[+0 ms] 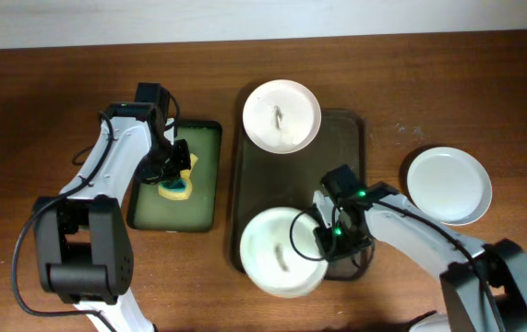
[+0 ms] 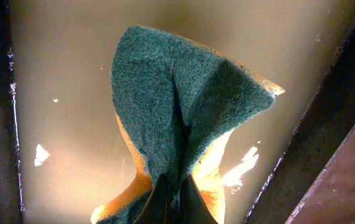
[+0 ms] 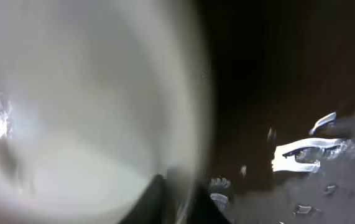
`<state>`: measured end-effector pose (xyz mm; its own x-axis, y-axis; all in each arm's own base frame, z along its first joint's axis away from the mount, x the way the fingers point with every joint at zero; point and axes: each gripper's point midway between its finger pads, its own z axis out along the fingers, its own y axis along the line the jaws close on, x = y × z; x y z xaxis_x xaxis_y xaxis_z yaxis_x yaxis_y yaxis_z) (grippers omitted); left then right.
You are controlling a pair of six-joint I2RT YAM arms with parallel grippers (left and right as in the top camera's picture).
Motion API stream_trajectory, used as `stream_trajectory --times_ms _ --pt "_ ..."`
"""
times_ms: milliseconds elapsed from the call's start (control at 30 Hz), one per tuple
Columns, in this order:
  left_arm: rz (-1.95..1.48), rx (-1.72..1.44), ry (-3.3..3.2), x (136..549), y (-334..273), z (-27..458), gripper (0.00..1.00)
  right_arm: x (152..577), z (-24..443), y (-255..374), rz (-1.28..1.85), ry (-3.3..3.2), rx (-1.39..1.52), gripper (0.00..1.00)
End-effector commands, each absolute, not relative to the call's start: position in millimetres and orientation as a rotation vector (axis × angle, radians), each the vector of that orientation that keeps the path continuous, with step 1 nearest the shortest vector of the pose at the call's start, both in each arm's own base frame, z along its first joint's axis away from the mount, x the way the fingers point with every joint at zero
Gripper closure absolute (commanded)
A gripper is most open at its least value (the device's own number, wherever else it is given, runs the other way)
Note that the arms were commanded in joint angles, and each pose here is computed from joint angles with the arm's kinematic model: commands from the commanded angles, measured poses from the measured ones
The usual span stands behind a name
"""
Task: Clean dirty plates on tray and stack at the side
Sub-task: 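Grasp rim of bottom white plate with right gripper and lift, then scrub the bottom white plate with sponge in left gripper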
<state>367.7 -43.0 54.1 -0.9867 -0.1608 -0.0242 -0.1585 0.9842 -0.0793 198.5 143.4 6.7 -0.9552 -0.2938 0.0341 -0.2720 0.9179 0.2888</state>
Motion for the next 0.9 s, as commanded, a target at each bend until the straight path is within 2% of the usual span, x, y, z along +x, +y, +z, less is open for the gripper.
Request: stream_trajectory --times_ms 0,67,167,267,300,333,433,533,600,700,800,867 --pt "-0.142 -0.231 3.069 370 -42 65 1.0 220 12 128 -0.388 -3.07 0.33 0.96" --pt "-0.143 -0.231 3.067 370 -42 65 1.0 248 26 120 -0.419 -3.139 0.197 0.96" --pt "-0.142 -0.231 3.069 370 -42 65 1.0 287 42 99 -0.47 -3.22 -0.179 0.96" --pt "-0.142 -0.232 3.072 369 -42 65 1.0 285 42 96 -0.485 -3.165 -0.391 0.95" --pt "-0.142 -0.231 3.071 369 -42 65 1.0 281 42 102 -0.516 -3.144 -0.379 0.76" --pt "-0.142 -0.232 3.07 369 -42 65 1.0 276 44 112 -0.548 -3.125 -0.339 0.67" --pt "-0.142 -0.231 3.072 369 -42 65 1.0 279 46 108 -0.522 -3.164 -0.218 0.61" --pt "-0.141 -0.231 3.071 369 -42 65 1.0 308 55 72 -0.374 -3.326 0.115 0.54" --pt "-0.142 -0.231 3.066 370 -42 65 1.0 316 51 56 -0.269 -3.359 0.182 0.53" --pt "-0.143 -0.23 3.063 371 -42 65 1.0 312 36 78 -0.414 -3.292 0.299 0.55" --pt "-0.142 -0.23 3.063 371 -42 65 1.0 309 17 88 -0.455 -3.233 0.325 0.69" --pt "-0.142 -0.229 3.062 371 -42 65 1.0 309 14 96 -0.534 -3.213 0.328 0.73"
